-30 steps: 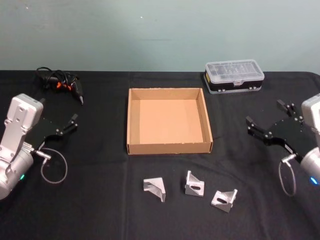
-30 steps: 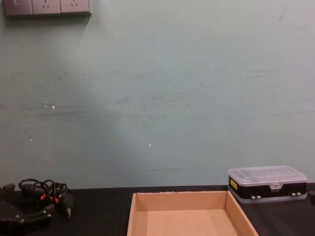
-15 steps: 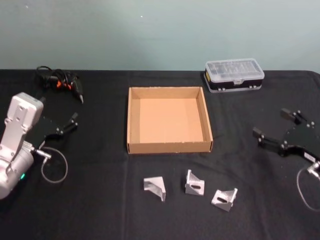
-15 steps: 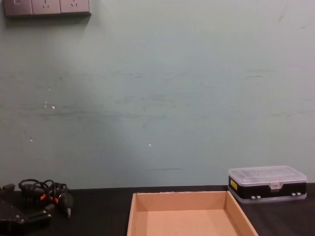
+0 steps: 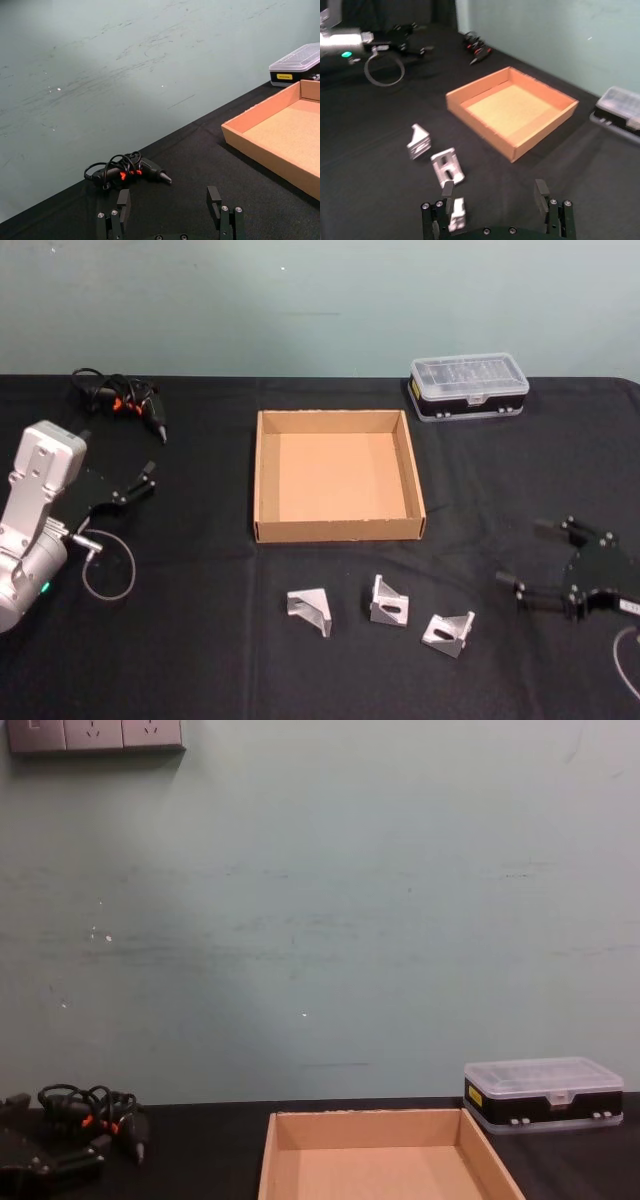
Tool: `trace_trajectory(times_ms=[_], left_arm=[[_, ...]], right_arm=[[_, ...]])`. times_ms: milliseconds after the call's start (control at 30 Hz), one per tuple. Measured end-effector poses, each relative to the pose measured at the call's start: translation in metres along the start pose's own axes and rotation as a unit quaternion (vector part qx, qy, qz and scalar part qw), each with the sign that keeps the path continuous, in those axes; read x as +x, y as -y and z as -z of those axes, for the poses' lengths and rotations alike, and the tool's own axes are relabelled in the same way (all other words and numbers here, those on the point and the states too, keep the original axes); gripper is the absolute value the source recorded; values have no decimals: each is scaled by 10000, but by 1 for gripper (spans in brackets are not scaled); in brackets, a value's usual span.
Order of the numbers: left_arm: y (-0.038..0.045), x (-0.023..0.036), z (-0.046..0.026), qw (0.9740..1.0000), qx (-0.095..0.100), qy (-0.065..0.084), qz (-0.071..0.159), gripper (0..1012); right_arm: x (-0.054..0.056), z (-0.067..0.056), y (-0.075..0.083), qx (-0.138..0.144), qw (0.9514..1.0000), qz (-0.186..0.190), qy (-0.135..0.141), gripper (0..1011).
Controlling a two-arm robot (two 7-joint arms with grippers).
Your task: Use one hand to pick up the angle iron from the table and place it into the box.
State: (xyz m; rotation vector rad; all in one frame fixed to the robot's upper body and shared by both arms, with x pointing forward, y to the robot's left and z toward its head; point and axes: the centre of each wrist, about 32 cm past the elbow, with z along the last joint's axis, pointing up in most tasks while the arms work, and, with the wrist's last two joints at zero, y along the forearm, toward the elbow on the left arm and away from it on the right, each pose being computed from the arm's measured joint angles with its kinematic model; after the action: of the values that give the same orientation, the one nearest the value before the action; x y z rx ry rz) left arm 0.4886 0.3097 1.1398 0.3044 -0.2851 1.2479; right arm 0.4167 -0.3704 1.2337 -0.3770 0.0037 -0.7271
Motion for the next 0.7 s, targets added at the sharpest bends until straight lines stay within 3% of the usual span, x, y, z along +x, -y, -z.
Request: trace_trajectory(times_ms=[267,700], left_arm=[[0,0,0,10000,0,0,0,1000],[0,0,0,10000,0,0,0,1000]], right_arm=[[-66,57,20,-279,9990,-328,-97,1002],[-194,202,-113,-650,9960,-605,-124,1002]])
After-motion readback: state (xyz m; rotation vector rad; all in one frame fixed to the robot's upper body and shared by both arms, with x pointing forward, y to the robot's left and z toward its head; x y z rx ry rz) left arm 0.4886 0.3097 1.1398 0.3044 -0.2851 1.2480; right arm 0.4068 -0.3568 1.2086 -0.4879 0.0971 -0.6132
